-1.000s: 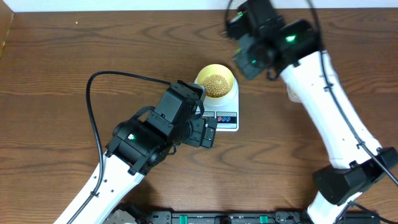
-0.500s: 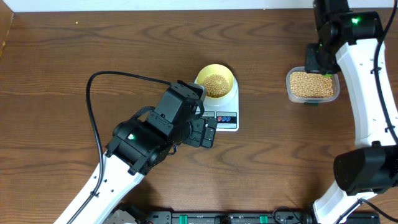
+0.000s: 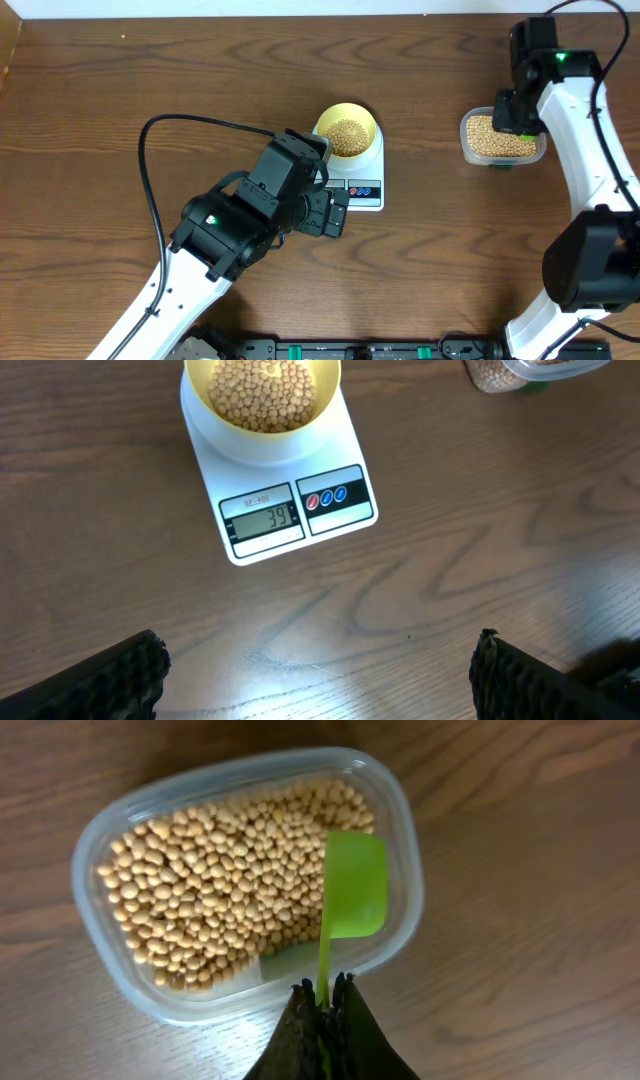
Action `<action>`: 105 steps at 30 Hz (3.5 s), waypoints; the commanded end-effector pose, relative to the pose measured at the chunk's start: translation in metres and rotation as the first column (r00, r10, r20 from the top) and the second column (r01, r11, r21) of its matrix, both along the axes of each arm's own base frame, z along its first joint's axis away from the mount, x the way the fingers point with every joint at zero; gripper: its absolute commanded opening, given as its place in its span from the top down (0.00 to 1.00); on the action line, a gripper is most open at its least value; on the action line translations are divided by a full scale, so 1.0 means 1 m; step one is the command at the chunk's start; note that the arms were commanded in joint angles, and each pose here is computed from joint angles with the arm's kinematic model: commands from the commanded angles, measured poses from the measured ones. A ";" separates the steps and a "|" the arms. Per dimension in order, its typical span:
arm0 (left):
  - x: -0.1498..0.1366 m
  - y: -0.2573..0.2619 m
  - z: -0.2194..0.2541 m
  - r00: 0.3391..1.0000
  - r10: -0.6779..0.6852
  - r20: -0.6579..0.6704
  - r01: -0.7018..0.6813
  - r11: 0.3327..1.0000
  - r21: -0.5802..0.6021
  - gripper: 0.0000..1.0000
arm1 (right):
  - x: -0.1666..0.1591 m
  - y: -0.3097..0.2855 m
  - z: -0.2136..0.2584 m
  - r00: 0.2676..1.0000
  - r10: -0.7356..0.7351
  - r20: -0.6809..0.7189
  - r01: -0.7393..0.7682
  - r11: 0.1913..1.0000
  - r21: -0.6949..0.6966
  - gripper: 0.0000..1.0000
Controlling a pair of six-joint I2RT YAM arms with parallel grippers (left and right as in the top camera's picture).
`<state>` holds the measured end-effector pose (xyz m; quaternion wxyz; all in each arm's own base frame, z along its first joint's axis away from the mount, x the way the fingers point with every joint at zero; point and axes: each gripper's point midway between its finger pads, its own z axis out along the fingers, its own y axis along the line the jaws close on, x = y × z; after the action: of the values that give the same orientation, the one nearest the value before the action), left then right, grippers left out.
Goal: Scoop item into bowl and weigh 50g on scale
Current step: 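Dip the scoop into the soybean tub with the right gripper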
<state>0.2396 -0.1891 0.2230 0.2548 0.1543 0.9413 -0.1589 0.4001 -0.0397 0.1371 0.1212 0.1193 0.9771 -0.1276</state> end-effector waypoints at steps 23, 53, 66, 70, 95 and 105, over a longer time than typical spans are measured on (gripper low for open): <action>0.002 0.000 0.005 1.000 0.005 0.012 -0.005 1.000 -0.003 0.02 | -0.019 0.006 -0.047 0.997 -0.070 -0.036 0.078 0.877 0.474 0.99; 0.002 0.000 0.005 1.000 0.005 0.012 -0.005 1.000 -0.003 0.02 | -0.022 -0.002 -0.056 0.991 -0.118 0.061 0.031 0.655 0.755 0.99; 0.002 0.000 0.005 1.000 0.005 0.012 -0.005 1.000 -0.003 0.02 | -0.021 -0.038 -0.032 0.962 -0.209 0.179 -0.041 0.534 0.845 0.99; 0.002 0.000 0.005 1.000 0.005 0.012 -0.005 1.000 -0.003 0.02 | -0.021 -0.042 -0.028 0.956 -0.224 0.192 -0.052 0.513 0.857 0.99; 0.002 0.000 0.005 1.000 0.005 0.012 -0.005 1.000 -0.003 0.02 | -0.011 -0.019 0.017 0.917 -0.222 0.332 -0.260 0.299 0.918 0.99; 0.002 0.000 0.005 1.000 0.005 0.012 -0.005 1.000 -0.003 0.02 | -0.010 -0.010 0.038 0.897 -0.241 0.370 -0.330 0.189 0.925 0.99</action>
<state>0.2397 -0.1892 0.2231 0.2549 0.1542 0.9412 -0.1590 0.3913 -0.0550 0.1585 0.2199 0.1827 0.8034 0.5223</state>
